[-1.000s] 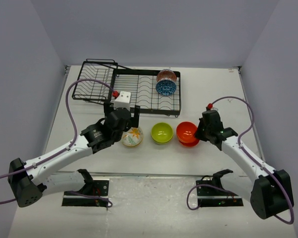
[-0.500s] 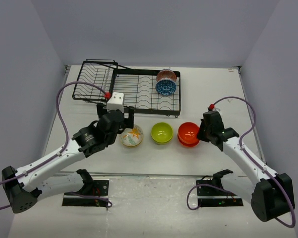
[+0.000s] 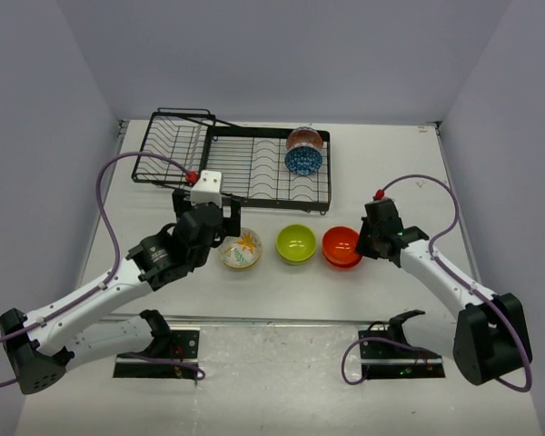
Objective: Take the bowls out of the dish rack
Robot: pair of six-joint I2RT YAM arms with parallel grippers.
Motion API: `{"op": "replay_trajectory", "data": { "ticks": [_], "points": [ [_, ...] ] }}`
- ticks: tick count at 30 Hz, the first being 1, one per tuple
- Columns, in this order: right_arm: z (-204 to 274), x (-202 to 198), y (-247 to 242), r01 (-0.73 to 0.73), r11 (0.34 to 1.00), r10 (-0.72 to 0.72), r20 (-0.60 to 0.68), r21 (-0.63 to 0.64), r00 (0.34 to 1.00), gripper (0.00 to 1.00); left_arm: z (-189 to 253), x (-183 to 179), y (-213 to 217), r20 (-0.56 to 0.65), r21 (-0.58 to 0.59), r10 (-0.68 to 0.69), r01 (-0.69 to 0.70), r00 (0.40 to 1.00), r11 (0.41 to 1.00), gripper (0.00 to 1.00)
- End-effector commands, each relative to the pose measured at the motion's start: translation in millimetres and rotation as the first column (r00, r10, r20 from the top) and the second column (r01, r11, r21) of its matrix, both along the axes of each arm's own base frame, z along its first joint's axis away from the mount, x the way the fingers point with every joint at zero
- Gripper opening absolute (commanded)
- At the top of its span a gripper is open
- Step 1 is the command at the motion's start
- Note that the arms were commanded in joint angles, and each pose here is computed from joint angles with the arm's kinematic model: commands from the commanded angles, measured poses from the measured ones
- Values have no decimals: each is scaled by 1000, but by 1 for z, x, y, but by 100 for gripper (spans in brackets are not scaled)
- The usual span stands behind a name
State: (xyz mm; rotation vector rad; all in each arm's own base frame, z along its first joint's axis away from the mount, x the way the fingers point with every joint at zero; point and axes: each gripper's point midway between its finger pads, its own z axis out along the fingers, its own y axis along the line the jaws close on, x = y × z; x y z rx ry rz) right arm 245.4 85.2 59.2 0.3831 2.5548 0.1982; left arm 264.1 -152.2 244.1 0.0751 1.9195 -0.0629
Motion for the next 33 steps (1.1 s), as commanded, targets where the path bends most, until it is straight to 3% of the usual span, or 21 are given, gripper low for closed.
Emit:
{"op": "replay_trajectory", "data": {
  "ticks": [1,33],
  "points": [
    [30,32,19,-29,997,21,110,69,994,7,-8,4,3,-5,16,35,-35,999,999,100],
    [17,18,9,-49,999,48,68,14,996,15,2,-5,1,-5,-32,-19,19,1000,999,100]
  ]
}}
